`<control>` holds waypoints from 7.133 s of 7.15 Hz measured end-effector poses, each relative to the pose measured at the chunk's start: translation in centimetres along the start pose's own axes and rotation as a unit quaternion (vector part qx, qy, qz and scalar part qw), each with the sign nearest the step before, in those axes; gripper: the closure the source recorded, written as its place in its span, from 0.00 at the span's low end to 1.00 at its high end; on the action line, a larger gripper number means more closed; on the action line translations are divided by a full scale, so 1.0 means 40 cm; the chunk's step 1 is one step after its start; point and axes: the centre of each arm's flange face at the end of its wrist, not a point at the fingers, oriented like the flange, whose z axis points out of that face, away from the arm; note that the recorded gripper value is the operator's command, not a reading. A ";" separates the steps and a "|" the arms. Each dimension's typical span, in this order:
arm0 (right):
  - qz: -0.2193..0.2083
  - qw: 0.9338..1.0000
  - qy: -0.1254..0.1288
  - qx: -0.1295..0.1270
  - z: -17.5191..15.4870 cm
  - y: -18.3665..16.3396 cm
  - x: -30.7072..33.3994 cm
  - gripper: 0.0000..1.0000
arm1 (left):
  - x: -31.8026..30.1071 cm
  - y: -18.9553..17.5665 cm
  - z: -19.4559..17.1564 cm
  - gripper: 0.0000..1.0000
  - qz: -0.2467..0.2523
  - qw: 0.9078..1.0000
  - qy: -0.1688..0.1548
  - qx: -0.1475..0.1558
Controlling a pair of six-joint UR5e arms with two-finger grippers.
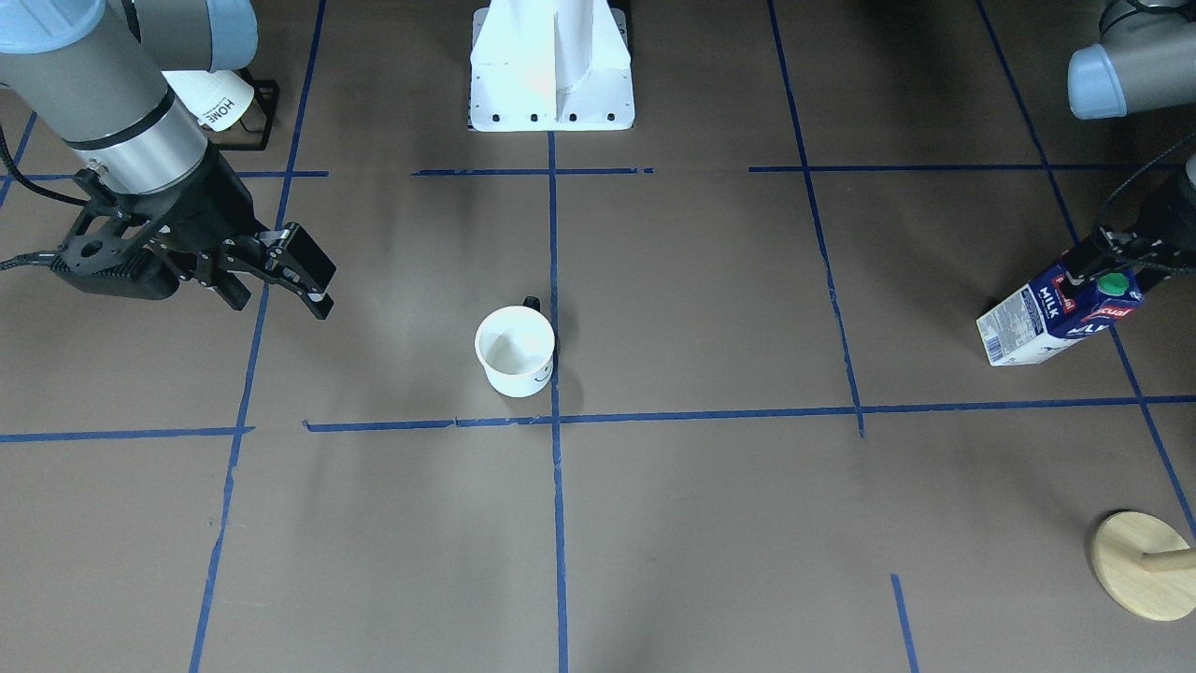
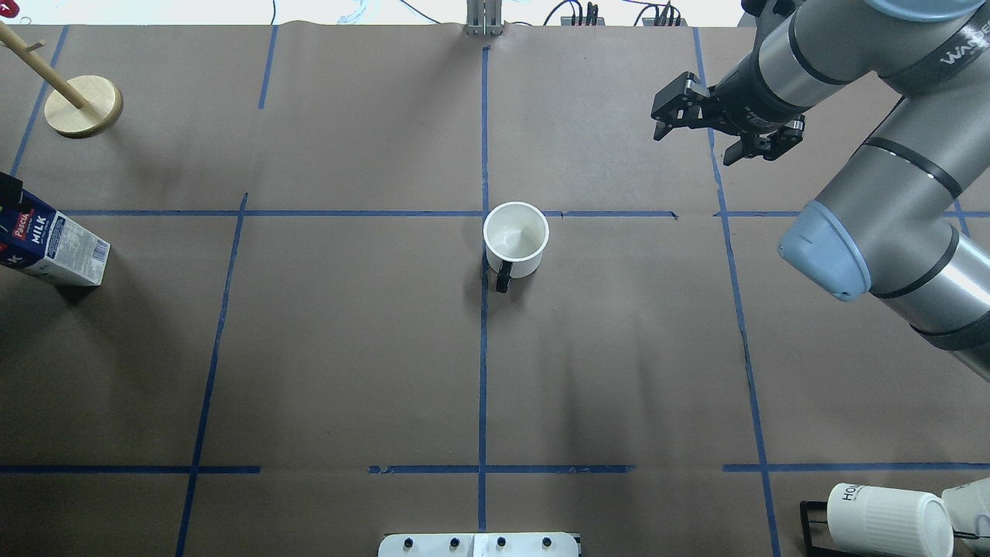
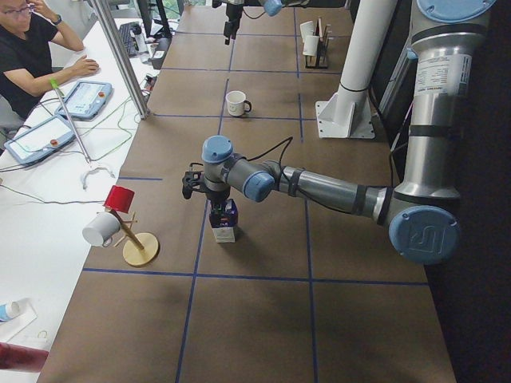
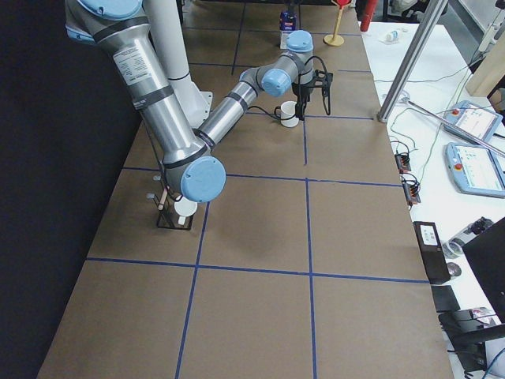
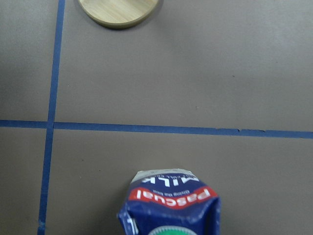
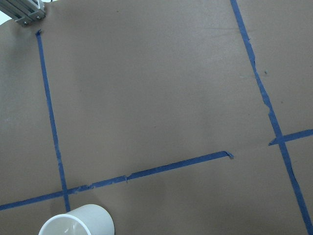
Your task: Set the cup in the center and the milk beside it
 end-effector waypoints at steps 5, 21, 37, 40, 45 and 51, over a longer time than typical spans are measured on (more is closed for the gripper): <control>0.002 1.000 0.002 0.000 -0.006 0.001 0.003 0.00 | 0.018 0.007 -0.010 0.93 -0.019 1.000 0.012 -0.012; -0.182 0.979 0.082 -0.049 -0.221 -0.196 1.102 0.00 | 1.381 0.001 -0.080 0.93 -0.031 0.997 0.064 -0.018; -0.148 0.982 0.087 -0.072 -0.190 -0.198 1.242 0.00 | 1.059 -0.057 -0.319 0.00 0.011 0.999 0.034 -0.032; -0.128 0.983 0.095 -0.090 -0.152 -0.172 1.322 0.00 | 0.683 -0.093 -0.326 0.00 0.052 0.998 -0.009 -0.035; -0.129 0.984 0.091 -0.087 -0.155 -0.174 1.313 0.00 | -0.090 -0.023 -0.303 0.00 0.121 0.988 -0.046 -0.088; -0.134 0.984 0.089 -0.082 -0.163 -0.181 1.296 0.00 | -0.441 0.065 -0.142 0.00 0.088 0.992 -0.034 -0.079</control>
